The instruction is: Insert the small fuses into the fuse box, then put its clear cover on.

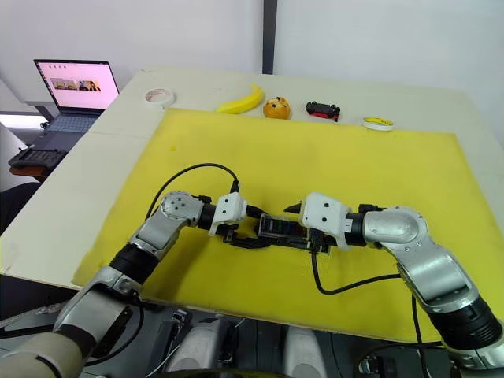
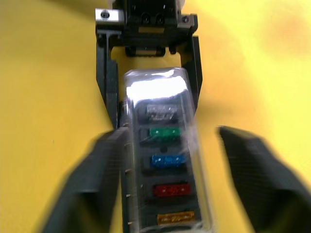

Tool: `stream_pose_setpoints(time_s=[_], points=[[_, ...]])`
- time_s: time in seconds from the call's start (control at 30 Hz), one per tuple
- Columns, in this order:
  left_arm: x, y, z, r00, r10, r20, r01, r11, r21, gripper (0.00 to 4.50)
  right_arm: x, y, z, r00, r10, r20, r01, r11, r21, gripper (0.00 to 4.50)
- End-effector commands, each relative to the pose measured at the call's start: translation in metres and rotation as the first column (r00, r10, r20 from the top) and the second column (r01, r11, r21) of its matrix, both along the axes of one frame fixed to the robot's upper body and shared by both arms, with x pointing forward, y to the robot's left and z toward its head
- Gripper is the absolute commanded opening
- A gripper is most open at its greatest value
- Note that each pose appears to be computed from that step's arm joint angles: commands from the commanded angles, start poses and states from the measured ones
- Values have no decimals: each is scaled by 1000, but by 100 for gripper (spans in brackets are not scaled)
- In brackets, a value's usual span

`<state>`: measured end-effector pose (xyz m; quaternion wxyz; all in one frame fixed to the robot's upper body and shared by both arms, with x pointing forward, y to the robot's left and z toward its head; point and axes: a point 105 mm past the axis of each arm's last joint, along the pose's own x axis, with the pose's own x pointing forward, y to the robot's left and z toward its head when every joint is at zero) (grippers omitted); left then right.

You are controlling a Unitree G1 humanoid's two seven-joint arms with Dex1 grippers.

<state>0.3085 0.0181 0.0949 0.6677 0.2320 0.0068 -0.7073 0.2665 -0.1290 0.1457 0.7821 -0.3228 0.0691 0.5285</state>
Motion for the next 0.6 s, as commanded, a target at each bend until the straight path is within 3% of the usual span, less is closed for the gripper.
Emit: stream_pose_setpoints(time_s=[0.03, 0.1, 0.37, 0.43, 0.53, 0.6], points=[[1, 0, 3, 1000, 5, 12, -5, 1000, -2, 259, -1, 3, 5, 999, 9, 30, -9, 1000, 5, 105], [1, 0, 3, 1000, 5, 11, -5, 1000, -3, 259, -1, 3, 6, 1000, 11, 24, -12, 1000, 3, 6], [1, 0, 3, 1000, 7, 11, -7, 1000, -3, 259, -4, 4, 18, 999, 24, -35, -22, 999, 42, 1], [1, 1, 3, 1000, 9, 12, -9, 1000, -3, 259, -2, 6, 29, 997, 3, -77, 7, 992, 127, 1], [1, 2, 3, 1000, 10, 12, -10, 1000, -1, 259, -4, 8, 36, 987, 15, -161, 15, 983, 184, 78], [2, 3, 3, 1000, 10, 13, -10, 1000, 1, 259, 3, 6, 38, 984, -1, -179, 35, 982, 186, 171]])
